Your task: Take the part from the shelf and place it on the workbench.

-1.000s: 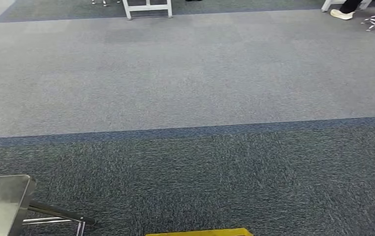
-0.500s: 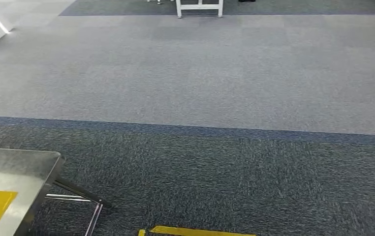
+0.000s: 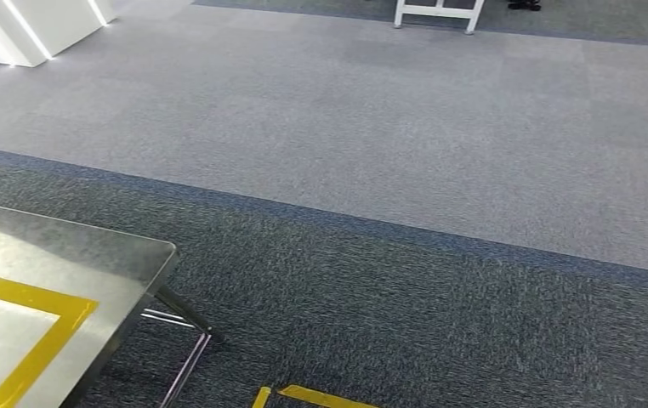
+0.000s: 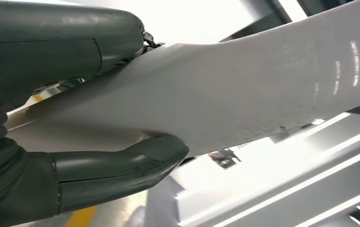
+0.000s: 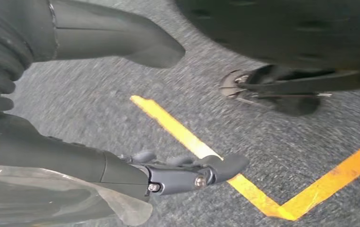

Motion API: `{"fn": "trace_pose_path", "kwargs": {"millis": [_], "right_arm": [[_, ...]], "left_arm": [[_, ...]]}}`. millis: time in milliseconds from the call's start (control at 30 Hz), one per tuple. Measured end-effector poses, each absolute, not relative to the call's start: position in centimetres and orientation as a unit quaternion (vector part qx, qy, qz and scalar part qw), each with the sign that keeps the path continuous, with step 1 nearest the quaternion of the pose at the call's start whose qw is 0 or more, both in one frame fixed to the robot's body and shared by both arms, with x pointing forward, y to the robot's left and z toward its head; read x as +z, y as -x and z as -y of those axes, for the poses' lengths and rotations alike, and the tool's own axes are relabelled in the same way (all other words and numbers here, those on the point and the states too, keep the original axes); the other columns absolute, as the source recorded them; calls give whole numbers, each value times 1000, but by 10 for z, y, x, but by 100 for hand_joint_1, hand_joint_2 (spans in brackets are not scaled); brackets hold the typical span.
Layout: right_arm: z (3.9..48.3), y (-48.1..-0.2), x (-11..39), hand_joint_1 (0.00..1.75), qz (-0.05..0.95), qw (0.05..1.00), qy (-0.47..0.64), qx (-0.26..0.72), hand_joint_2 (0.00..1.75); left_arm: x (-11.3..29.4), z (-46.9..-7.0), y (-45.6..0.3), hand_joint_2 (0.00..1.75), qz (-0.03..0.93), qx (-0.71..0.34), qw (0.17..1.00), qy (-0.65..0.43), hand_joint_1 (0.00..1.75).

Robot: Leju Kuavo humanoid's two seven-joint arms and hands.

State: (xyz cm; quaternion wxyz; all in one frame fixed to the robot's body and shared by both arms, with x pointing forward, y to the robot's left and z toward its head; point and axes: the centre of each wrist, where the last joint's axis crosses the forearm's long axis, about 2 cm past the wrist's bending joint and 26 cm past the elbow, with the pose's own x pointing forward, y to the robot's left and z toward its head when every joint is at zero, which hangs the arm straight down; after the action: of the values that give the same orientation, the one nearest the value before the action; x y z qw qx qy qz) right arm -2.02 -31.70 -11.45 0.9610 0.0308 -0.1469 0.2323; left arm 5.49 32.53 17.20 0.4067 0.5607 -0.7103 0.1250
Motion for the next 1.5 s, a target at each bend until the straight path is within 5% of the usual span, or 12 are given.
{"fn": "trace_pose_path", "kwargs": {"millis": [1500], "right_arm": [[310,25,-115,0,138,966,-35,216,175]], "left_arm": [[159,-277,-50,175,776,136,438,-434,175]]}}
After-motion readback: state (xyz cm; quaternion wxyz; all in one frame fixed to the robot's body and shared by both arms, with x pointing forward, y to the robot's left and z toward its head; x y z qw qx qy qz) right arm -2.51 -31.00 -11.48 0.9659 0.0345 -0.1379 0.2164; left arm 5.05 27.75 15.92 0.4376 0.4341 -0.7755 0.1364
